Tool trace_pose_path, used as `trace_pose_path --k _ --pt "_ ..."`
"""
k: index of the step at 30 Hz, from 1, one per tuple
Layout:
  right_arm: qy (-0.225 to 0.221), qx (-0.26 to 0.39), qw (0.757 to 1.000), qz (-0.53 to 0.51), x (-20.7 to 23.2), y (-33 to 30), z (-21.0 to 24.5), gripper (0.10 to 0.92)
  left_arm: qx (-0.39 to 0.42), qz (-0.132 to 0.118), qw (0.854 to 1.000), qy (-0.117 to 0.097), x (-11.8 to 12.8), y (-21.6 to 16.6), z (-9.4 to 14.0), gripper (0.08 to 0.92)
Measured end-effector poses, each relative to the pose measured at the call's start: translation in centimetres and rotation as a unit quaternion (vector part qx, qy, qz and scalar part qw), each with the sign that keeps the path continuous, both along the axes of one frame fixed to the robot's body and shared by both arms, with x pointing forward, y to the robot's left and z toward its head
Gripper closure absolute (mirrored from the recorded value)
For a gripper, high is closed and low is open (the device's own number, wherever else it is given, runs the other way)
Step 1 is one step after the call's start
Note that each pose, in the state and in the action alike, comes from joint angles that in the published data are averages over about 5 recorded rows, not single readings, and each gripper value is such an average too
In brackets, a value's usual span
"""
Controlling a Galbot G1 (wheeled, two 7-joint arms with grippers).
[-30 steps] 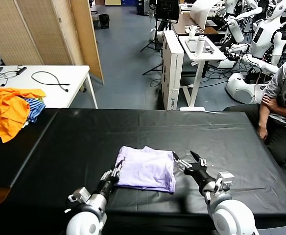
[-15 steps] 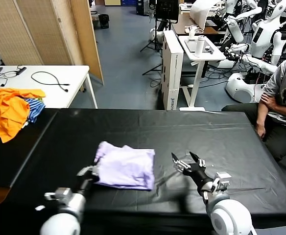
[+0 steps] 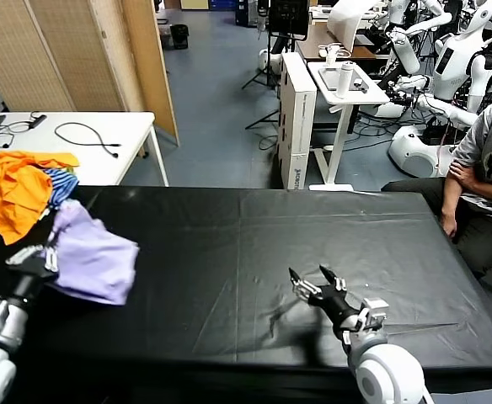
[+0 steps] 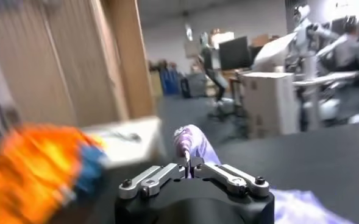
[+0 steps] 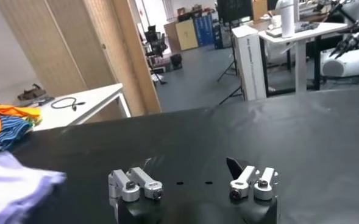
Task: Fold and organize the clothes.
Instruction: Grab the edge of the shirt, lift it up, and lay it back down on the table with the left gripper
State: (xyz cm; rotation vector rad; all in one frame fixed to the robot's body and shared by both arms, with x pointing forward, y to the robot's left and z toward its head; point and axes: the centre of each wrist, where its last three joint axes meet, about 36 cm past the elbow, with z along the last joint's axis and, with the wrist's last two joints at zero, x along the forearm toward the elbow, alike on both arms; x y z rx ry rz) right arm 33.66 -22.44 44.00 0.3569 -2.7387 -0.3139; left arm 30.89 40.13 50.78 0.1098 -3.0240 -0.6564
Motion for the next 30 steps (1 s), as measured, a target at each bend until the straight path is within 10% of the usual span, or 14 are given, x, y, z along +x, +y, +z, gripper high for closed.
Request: trace_pose_path --k 6,18,22,30 --pt "-0.002 -0.006 1.0 -0.006 -0.6 -0.3 0.5 0.115 -0.066 -0.039 0.997 0.028 -0.2 -5.7 -2.5 0.828" --pt "0.003 -0.001 1.0 0.006 -1.5 0.0 1.8 0.115 -0.26 -0.133 0.943 0.157 -2.0 -21.7 -11.9 0.828" --pt "0.029 0.023 0.999 0.024 -0.8 0.3 1.5 0.115 -0.264 -0.163 0.939 0.149 -2.8 -23.5 -12.1 0.757" --pt "0.098 0.083 0.988 0.088 0.9 2.2 0.8 0.115 -0.243 -0.192 0.95 0.049 -1.9 -21.7 -9.6 0.268"
